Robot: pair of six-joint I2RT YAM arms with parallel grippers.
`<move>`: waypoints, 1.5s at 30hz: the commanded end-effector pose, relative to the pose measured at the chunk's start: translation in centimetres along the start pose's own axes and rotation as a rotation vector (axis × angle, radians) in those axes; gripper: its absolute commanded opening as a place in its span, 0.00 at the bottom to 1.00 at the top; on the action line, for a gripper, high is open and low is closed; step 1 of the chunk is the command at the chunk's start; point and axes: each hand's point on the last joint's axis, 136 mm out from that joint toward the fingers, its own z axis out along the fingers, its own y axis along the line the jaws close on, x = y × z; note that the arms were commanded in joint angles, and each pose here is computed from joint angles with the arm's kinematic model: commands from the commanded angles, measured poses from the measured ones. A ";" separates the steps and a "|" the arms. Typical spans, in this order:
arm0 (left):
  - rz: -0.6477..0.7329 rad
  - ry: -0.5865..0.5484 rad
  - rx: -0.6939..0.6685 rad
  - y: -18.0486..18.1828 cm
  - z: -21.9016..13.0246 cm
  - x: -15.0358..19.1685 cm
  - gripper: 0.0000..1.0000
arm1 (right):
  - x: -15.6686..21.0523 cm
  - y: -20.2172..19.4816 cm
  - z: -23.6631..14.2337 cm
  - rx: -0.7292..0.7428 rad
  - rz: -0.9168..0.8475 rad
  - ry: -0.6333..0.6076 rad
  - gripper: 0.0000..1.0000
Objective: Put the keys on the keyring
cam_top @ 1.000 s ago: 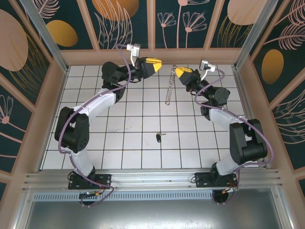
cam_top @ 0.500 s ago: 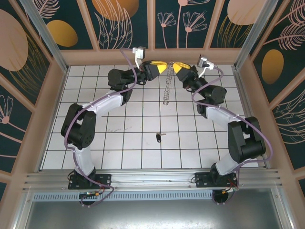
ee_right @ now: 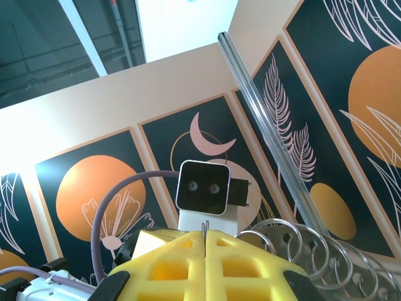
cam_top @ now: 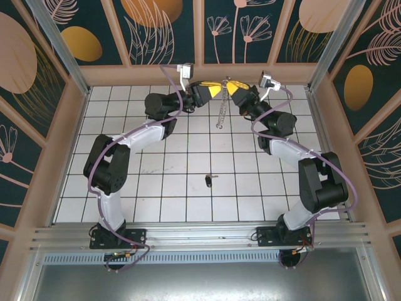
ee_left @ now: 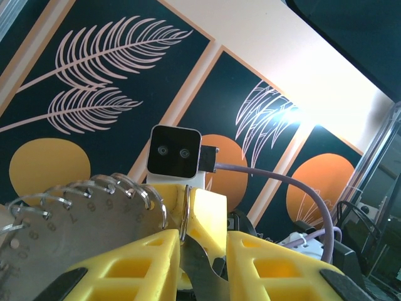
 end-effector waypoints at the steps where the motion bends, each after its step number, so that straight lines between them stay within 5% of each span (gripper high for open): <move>1: 0.046 -0.020 0.049 -1.3 0.6 -0.9 0.26 | -2.0 3.2 0.5 -0.120 -0.097 -0.073 0.00; 22: 0.047 -0.030 0.022 0.0 0.9 -1.0 0.34 | -1.0 3.1 0.6 -0.128 -0.076 -0.043 0.00; 45: 0.048 0.000 0.016 0.4 1.0 -0.4 0.11 | -0.5 2.5 0.5 -0.118 -0.059 -0.030 0.00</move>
